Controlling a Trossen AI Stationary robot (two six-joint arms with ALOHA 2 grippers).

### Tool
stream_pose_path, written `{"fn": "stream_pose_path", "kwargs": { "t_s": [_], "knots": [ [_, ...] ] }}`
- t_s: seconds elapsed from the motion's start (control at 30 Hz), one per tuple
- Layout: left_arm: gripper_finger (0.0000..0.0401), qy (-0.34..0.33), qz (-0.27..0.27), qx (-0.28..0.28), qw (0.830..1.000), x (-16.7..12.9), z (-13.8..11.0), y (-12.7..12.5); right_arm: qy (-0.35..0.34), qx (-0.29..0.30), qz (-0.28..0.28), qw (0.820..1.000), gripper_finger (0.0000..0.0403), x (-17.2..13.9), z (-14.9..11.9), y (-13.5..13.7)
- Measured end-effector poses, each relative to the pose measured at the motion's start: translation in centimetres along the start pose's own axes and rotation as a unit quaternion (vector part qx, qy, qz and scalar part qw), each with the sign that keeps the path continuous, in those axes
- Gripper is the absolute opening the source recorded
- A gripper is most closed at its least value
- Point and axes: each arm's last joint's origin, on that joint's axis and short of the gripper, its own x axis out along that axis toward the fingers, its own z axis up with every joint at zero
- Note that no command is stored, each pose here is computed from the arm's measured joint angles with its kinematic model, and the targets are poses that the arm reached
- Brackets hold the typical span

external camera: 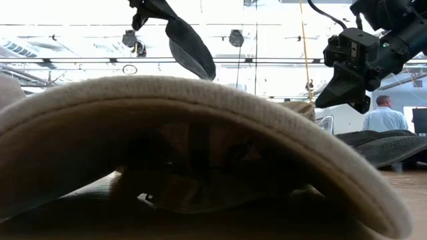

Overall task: Pick & Place hat
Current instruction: Put the black cap into the left transparent bin

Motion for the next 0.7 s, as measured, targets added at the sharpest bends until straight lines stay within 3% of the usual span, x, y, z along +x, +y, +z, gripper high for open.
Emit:
{"fn": "stream_pose_path", "kwargs": {
  "t_s": [0.5, 0.7],
  "knots": [
    [0.0002, 0.041, 0.074, 0.044, 0.995, 3.2, 4.1, 8.7, -0.033, 0.012, 0.005, 0.999, 0.0000, 0.0, 0.5, 0.3],
    [0.0002, 0.020, 0.070, 0.048, 0.996, 3.1, 5.0, 11.8, -0.047, 0.025, -0.008, 0.999, 0.0000, 0.0, 0.6, 0.2]
  ]
}}
